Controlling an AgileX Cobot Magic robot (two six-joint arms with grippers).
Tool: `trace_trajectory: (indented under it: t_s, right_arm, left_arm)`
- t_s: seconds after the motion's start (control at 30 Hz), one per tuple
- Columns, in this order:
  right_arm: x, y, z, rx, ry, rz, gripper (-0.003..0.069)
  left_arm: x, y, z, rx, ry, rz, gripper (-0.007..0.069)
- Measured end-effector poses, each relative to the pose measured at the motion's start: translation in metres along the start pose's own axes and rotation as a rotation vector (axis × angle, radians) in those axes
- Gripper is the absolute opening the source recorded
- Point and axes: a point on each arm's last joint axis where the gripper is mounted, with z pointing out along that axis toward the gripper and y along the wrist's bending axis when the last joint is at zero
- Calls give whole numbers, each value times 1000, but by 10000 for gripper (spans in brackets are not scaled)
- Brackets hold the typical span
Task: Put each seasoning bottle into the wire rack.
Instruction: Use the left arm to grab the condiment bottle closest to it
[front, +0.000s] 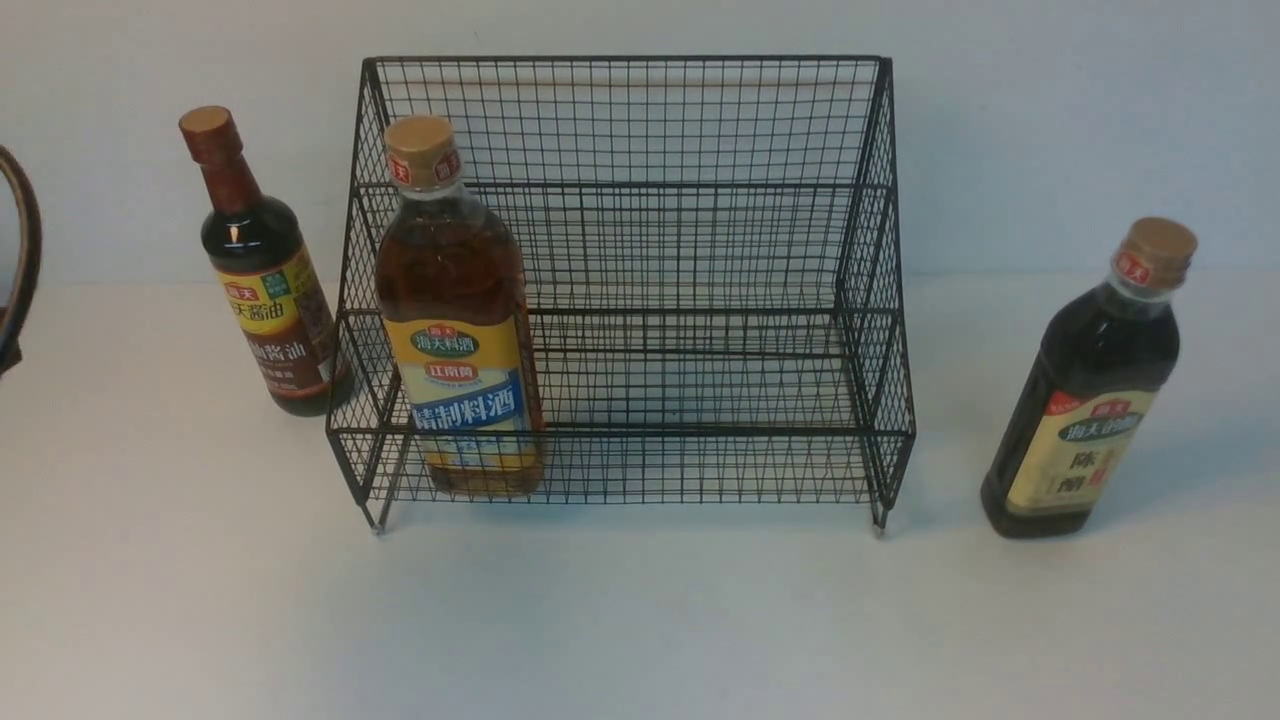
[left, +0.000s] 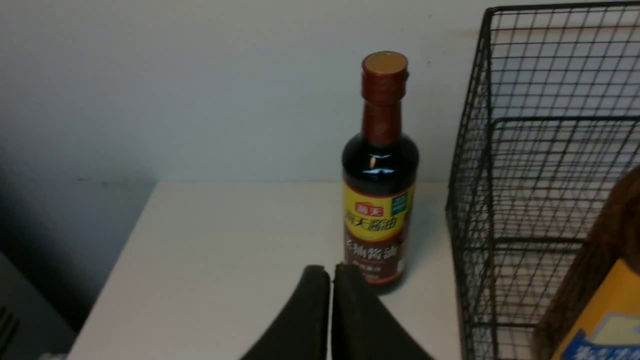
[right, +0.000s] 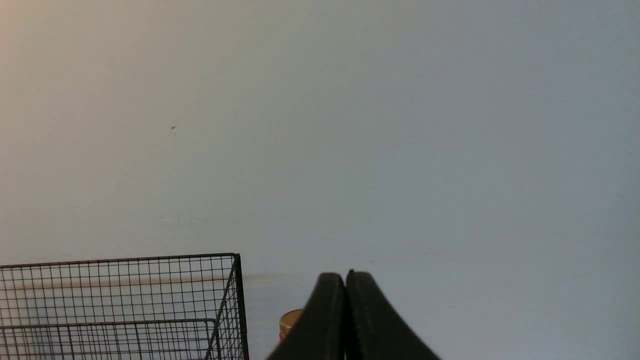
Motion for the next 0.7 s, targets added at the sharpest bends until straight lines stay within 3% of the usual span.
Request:
trace_trajectory:
  t_s: [0.37,0.63,0.7]
  right_arm:
    - [1,1,0,-6,11,0,-10]
    - [1,1,0,-7,13,0,-10]
    - [1,1,0,-7,13,0,-10]
  left_arm:
    - [6,-2,16,26,-470,-33,-5]
    - [14,-3,56,33,-472,-21,37]
    - [21,-4,76,42,-425,-43,107]
